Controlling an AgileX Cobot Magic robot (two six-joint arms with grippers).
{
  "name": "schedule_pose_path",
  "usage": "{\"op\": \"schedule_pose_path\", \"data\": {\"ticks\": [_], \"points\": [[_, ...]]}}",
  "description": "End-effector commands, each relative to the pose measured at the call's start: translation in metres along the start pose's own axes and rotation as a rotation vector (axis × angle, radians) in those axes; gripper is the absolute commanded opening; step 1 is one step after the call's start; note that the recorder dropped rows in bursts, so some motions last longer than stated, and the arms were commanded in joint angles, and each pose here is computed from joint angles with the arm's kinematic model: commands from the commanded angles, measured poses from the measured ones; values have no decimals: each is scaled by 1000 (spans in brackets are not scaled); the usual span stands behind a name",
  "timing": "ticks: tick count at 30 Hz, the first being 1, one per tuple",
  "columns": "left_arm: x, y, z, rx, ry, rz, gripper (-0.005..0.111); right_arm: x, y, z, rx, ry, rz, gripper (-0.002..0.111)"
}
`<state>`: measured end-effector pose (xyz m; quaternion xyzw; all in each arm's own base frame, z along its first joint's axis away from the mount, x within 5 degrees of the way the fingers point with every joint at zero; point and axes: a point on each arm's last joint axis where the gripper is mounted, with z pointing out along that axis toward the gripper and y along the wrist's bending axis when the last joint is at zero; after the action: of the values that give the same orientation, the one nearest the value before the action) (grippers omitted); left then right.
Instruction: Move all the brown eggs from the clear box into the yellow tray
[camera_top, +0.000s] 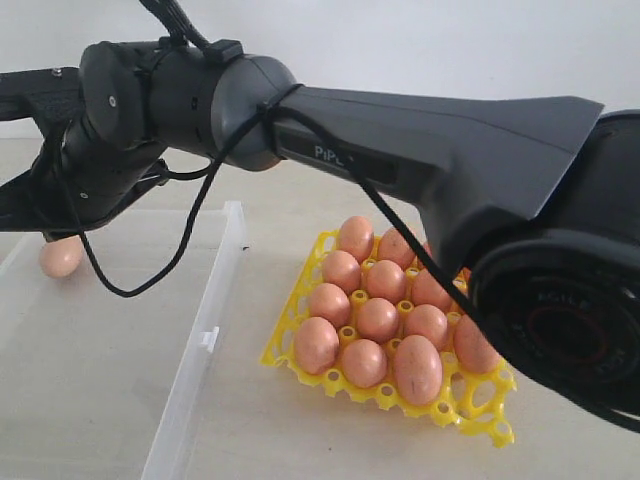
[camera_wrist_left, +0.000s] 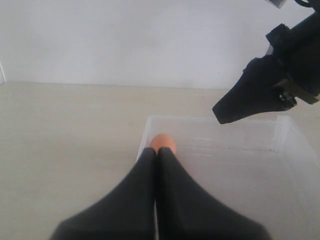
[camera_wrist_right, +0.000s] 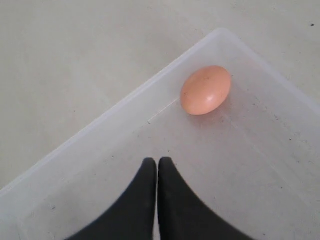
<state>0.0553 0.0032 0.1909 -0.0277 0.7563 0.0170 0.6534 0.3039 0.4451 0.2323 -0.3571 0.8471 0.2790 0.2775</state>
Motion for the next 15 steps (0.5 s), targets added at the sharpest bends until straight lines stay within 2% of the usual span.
{"op": "schedule_pose_path", "data": {"ticks": [1,3,4,6,12,15], "points": [[-1,0,0,0,-1,-5,-4,-4,0,-4,-9,-11,42,26],[-1,0,0,0,-1,-5,-4,-4,0,-4,-10,-13,61,47],[-1,0,0,0,-1,-5,-4,-5,0,-4,-11,-23,72,62],[-1,0,0,0,-1,-5,-4,-7,-1,-4,-9,-48,68,73],[-1,0,0,0,-1,-5,-4,-17,0,-6,-11,-151,64,75],[-1,0,0,0,-1,-5,-4,-19,0,-6,-23,-170,111,75]]}}
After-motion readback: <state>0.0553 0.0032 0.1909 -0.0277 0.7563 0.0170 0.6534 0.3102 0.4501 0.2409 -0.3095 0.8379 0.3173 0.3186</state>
